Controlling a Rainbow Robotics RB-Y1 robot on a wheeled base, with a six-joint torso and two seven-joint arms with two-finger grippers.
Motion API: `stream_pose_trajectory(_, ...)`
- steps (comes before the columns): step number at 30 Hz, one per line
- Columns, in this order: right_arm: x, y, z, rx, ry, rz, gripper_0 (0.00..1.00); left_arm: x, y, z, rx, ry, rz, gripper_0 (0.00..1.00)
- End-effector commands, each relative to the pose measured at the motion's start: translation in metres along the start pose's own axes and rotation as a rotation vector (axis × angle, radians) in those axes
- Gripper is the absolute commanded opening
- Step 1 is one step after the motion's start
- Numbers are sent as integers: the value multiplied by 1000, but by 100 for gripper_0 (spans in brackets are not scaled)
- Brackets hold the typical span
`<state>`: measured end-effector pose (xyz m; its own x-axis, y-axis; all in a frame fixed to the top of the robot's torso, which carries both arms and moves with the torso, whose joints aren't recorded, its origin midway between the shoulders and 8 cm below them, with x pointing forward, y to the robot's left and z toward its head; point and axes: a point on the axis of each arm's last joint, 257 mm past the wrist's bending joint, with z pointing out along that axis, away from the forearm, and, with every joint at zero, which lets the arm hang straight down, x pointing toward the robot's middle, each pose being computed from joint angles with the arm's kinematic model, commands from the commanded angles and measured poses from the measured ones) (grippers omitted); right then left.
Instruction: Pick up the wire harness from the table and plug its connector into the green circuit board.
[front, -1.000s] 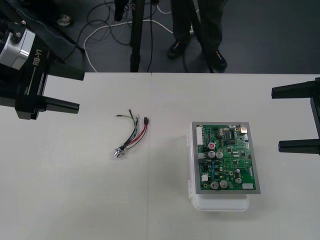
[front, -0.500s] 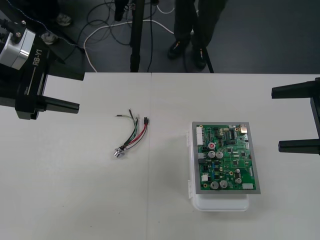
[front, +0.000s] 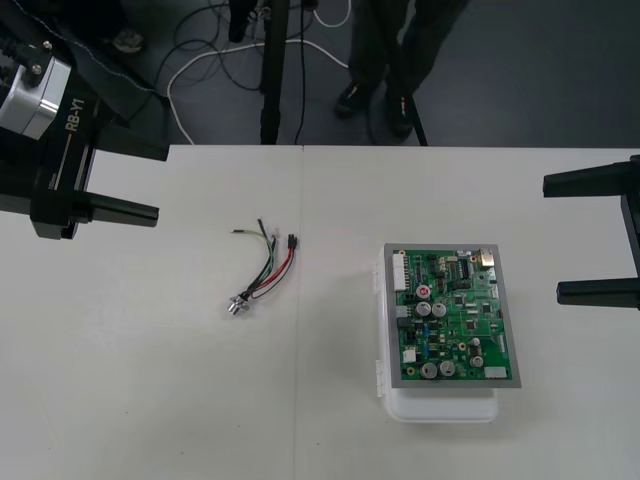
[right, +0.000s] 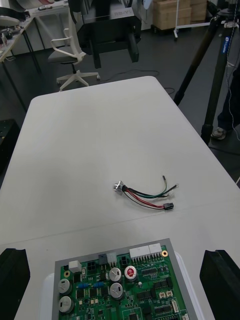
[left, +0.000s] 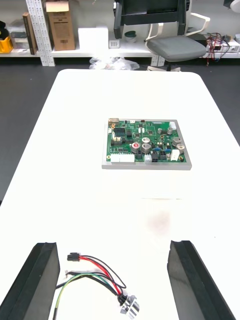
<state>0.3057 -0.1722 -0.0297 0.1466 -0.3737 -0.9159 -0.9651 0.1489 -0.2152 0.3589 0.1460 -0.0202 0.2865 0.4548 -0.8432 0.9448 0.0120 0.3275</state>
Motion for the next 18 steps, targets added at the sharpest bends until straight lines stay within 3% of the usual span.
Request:
stream_pose_trajectory(1,-12,-7,-9,18,15,10,100,2,-4,-10,5,47,-28,64)
stream_pose_trajectory(18,-12,-7,-9,18,15,10,100,2,-4,-10,5,47,-28,64)
